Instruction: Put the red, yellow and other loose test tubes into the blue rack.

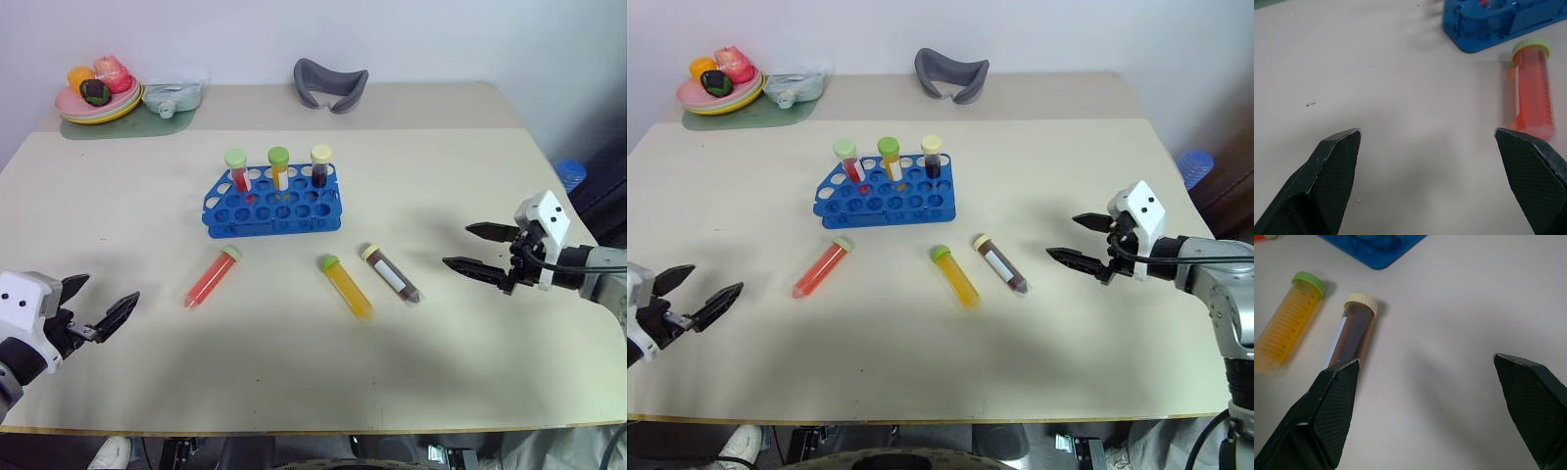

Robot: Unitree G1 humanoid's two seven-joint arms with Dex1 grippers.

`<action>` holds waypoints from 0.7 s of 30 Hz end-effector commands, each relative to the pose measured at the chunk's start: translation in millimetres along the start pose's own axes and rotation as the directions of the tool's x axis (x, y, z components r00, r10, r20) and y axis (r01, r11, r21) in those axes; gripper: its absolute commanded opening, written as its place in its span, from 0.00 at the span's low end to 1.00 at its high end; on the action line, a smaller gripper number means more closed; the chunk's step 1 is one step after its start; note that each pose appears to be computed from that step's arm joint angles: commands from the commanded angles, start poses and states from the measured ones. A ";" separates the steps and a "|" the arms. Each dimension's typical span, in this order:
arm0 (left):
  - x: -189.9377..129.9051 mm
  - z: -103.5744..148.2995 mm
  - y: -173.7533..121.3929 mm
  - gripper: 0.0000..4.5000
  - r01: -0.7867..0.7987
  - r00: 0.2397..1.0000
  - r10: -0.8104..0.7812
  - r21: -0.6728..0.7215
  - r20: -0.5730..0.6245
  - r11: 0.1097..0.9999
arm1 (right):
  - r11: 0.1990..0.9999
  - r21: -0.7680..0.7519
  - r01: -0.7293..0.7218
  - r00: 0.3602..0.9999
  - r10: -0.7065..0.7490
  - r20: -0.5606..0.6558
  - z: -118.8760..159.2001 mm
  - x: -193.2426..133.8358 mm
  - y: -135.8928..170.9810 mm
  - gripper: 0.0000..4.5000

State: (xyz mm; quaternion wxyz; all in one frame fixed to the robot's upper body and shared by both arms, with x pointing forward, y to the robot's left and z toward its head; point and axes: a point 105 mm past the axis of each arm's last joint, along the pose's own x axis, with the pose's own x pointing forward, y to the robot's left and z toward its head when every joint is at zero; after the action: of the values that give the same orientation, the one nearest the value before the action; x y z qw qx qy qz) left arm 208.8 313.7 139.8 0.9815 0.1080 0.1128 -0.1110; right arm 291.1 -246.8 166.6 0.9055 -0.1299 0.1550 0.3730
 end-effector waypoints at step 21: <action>68.9 68.2 -154.0 0.99 0.514 0.814 -0.537 0.157 0.220 0.843 | 0.994 -0.091 -0.055 0.991 0.043 -0.130 38.2 -9.0 29.2 1.00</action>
State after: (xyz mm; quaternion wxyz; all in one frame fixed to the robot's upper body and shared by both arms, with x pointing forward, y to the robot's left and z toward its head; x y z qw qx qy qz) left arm 255.9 151.8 158.5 0.9271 0.0833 0.0087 -0.3654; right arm 274.2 -223.0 198.1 0.8783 -0.1749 0.1985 0.3982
